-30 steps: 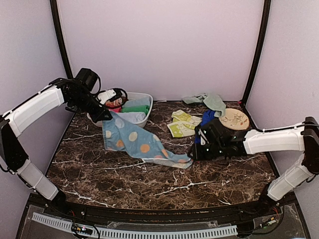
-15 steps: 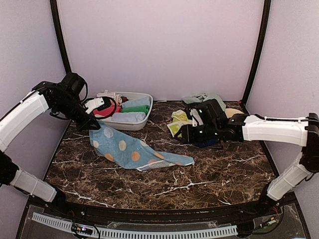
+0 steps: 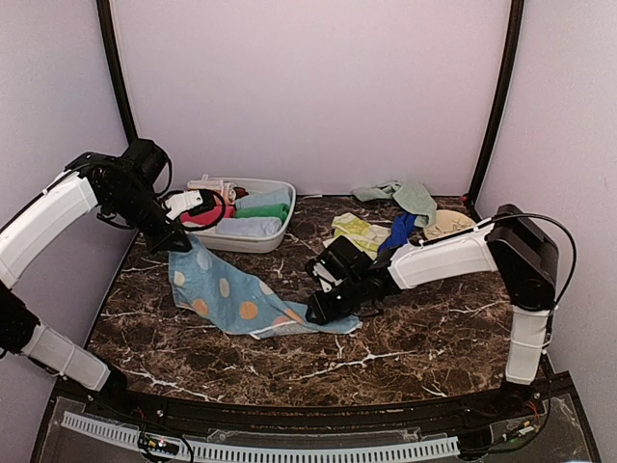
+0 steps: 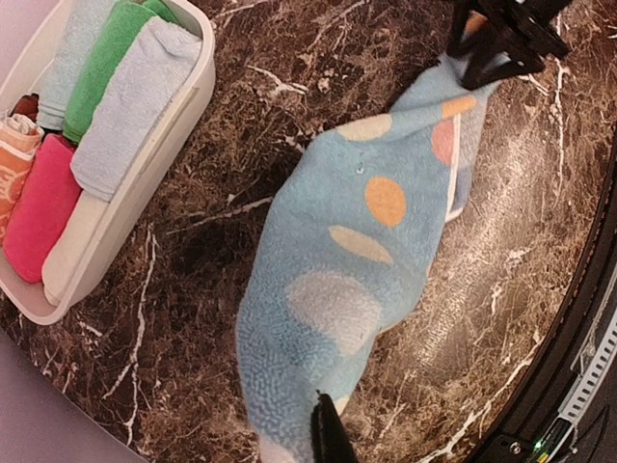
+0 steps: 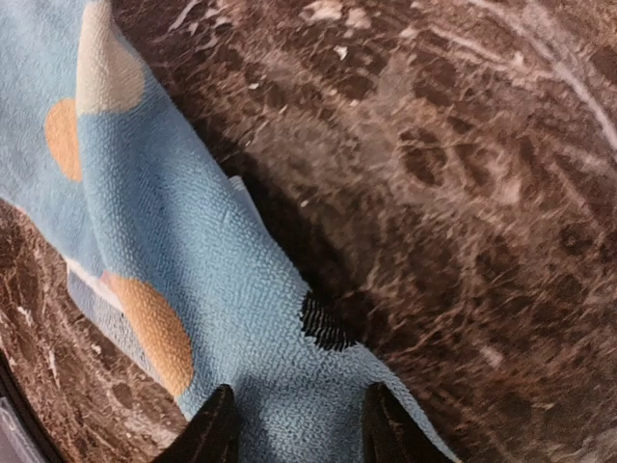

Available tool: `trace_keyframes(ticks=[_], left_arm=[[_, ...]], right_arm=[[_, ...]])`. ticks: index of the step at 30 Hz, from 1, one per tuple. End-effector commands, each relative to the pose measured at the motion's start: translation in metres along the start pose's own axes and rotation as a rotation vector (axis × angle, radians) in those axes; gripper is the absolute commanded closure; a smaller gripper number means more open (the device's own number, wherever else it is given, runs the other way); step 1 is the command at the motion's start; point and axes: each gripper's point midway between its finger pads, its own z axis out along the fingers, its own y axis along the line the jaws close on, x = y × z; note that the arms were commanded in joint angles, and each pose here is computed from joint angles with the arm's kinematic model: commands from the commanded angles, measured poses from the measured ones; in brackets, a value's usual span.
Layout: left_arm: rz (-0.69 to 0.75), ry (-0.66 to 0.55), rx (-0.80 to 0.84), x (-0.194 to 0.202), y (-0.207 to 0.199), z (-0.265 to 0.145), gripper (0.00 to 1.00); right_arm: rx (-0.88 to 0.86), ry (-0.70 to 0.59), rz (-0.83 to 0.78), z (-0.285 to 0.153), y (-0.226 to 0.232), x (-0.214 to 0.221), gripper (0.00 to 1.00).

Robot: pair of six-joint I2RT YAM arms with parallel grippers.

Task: Roll the towels
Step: Adjust the towel at the center of the board.

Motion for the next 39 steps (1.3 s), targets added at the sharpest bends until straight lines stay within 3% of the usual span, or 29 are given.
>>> trace_keyframes(ticks=[1,5,6,16,20,23,24,27,30,34,39], left_arm=[[-0.007,-0.042,-0.037,-0.021,0.014,-0.015,1.00],[-0.023,-0.098,-0.069,-0.047,0.029,-0.026,1.00],[-0.025,-0.111,-0.076,-0.054,0.033,-0.029,1.00],[0.051,-0.281,-0.219,-0.147,0.061,-0.088,1.00],[0.118,-0.365,-0.196,-0.185,0.039,-0.112,1.00],[0.160,-0.355,-0.137,-0.185,0.014,-0.110,1.00],[0.164,-0.334,-0.103,-0.178,0.006,-0.106,1.00],[0.173,-0.216,-0.012,-0.143,-0.013,-0.079,1.00],[0.197,-0.028,0.049,-0.087,-0.028,-0.035,1.00],[0.234,0.142,-0.008,-0.029,-0.025,-0.003,1.00],[0.246,0.161,-0.052,-0.018,-0.021,0.001,1.00]], right_arm=[[-0.030,0.011,0.005,-0.007,0.008,0.020,0.64],[-0.020,-0.009,0.033,-0.013,0.005,0.023,0.96],[-0.008,-0.025,0.035,-0.017,0.004,0.019,1.00],[0.112,-0.358,0.076,-0.125,-0.011,-0.050,1.00],[0.082,-0.395,0.072,-0.147,0.009,-0.023,1.00],[0.002,-0.283,0.040,-0.122,0.043,0.030,1.00],[-0.011,-0.219,0.030,-0.106,0.051,0.051,0.95],[-0.022,-0.046,0.002,-0.069,0.065,0.104,0.63],[-0.013,-0.025,0.007,-0.071,0.059,0.103,0.44],[-0.051,-0.158,0.084,-0.105,0.031,0.052,0.39],[-0.016,-0.223,0.151,-0.108,-0.013,0.005,0.44]])
